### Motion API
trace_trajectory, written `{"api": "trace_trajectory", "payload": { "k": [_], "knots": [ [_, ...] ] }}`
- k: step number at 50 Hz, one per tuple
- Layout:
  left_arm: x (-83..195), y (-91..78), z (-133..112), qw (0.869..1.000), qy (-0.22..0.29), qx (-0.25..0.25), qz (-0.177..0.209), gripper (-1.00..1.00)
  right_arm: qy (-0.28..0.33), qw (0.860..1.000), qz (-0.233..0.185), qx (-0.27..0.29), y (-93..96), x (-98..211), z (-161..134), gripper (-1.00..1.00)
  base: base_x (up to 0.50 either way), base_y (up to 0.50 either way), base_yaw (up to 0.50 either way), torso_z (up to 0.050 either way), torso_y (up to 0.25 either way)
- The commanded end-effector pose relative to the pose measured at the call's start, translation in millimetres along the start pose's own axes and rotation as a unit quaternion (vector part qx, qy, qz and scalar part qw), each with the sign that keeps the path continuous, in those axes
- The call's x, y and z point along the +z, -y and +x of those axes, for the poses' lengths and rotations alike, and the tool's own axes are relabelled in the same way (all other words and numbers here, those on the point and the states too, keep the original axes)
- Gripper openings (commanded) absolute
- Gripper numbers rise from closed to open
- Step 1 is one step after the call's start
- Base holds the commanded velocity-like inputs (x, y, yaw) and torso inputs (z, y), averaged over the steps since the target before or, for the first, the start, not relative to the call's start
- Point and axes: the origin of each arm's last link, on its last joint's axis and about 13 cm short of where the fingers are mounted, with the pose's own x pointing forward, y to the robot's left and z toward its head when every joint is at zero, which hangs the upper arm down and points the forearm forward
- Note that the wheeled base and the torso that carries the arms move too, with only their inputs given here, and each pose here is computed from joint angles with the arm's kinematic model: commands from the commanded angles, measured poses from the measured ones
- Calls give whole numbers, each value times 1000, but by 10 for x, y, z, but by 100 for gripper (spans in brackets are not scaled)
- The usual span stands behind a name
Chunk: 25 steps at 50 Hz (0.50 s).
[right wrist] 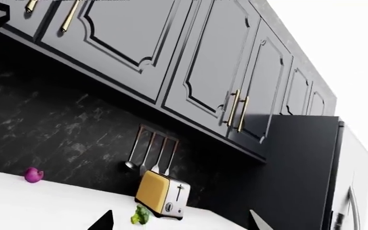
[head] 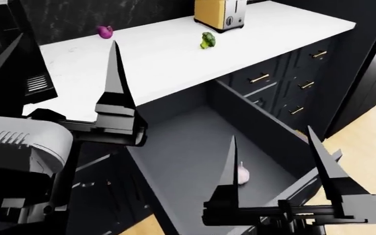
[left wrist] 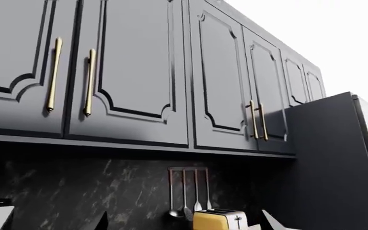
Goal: Close the right drawer.
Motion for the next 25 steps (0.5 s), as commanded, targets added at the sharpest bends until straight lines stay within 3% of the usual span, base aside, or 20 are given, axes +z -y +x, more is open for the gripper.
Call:
{"api": "trace_trajectory", "payload": {
  "k": [1, 12, 25],
  "knots": [
    [34, 14, -28, 1000, 1, -1, 0, 100, 2, 1000, 2, -2, 8, -1, -20, 100, 0, 0, -500, 0, 0],
    [88, 28, -44, 1000, 1, -1, -1, 100, -1, 1000, 10, -6, 11, -11, -24, 100, 0, 0, -440, 0, 0],
    [71, 19, -26, 1000, 2, -1, -1, 100, -9, 1000, 2, -12, 13, -20, 4, 100, 0, 0, -9, 0, 0]
  ]
}}
